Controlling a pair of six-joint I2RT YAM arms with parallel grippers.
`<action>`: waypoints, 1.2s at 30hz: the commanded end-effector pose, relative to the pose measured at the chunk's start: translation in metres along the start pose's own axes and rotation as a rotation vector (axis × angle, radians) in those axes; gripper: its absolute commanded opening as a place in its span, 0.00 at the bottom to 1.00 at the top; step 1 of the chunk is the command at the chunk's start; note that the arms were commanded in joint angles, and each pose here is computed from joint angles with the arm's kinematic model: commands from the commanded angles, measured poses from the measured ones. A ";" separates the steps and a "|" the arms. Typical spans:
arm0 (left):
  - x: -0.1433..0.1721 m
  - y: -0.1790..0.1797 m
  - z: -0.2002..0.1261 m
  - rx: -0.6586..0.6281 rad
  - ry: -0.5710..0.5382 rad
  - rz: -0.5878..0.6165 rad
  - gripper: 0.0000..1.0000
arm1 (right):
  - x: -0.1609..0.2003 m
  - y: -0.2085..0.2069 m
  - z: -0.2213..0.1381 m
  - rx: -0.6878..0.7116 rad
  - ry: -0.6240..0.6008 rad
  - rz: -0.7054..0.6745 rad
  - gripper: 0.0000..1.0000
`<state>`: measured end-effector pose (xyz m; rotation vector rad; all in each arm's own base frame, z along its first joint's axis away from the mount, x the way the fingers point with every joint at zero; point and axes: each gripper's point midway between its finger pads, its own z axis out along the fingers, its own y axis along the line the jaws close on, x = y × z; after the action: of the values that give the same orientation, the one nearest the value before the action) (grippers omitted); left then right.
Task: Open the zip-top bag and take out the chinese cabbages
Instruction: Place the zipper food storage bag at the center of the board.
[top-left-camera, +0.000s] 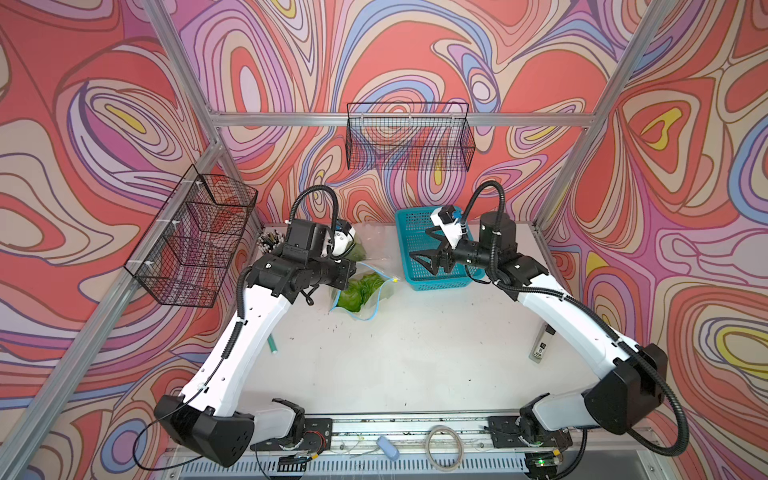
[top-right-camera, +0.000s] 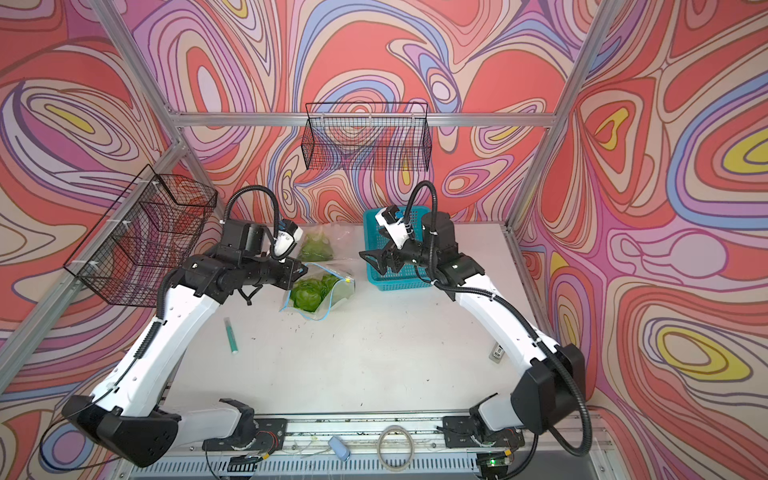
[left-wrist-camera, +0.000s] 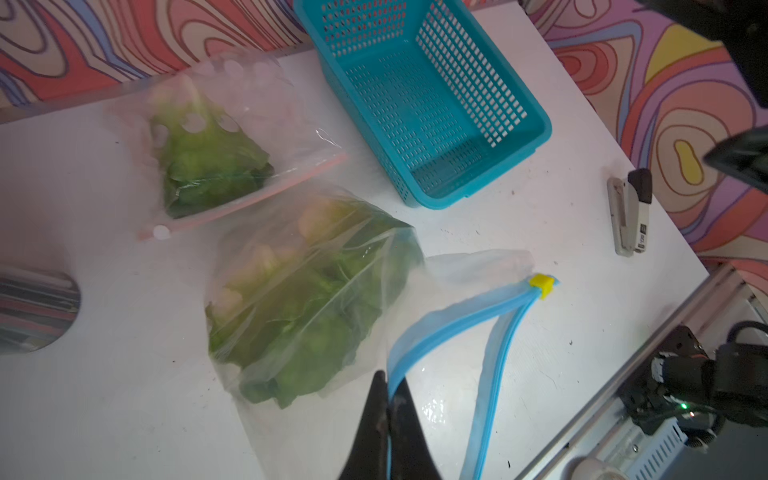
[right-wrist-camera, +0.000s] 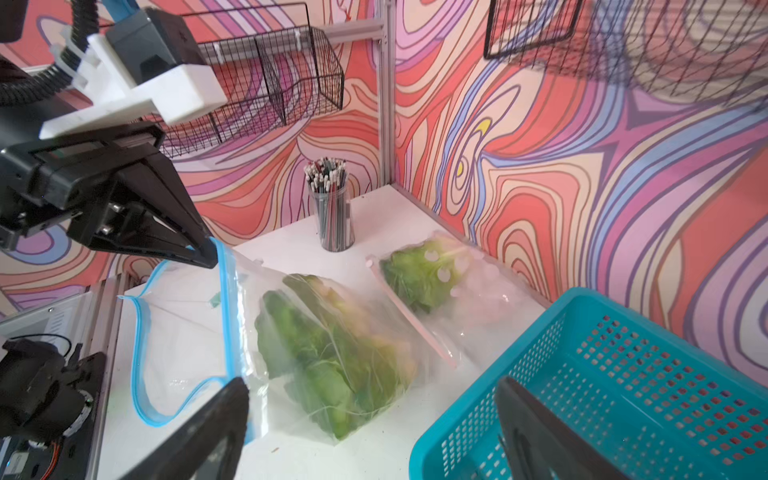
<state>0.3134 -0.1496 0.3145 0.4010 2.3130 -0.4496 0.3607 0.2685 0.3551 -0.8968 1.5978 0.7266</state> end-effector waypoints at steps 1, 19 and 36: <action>-0.029 0.022 -0.029 -0.165 -0.142 -0.073 0.00 | -0.014 -0.005 -0.008 0.053 -0.071 -0.002 0.96; -0.054 0.083 -0.089 -0.546 -0.396 -0.264 0.00 | -0.004 -0.003 -0.008 0.046 -0.064 0.012 0.96; -0.004 0.009 0.048 -0.276 -0.207 -0.433 0.00 | 0.012 0.002 -0.002 0.001 -0.056 0.088 0.96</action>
<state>0.3390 -0.1431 0.2813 -0.2068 2.2430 -0.2445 0.3588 0.2642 0.3503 -0.8181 1.5890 0.7541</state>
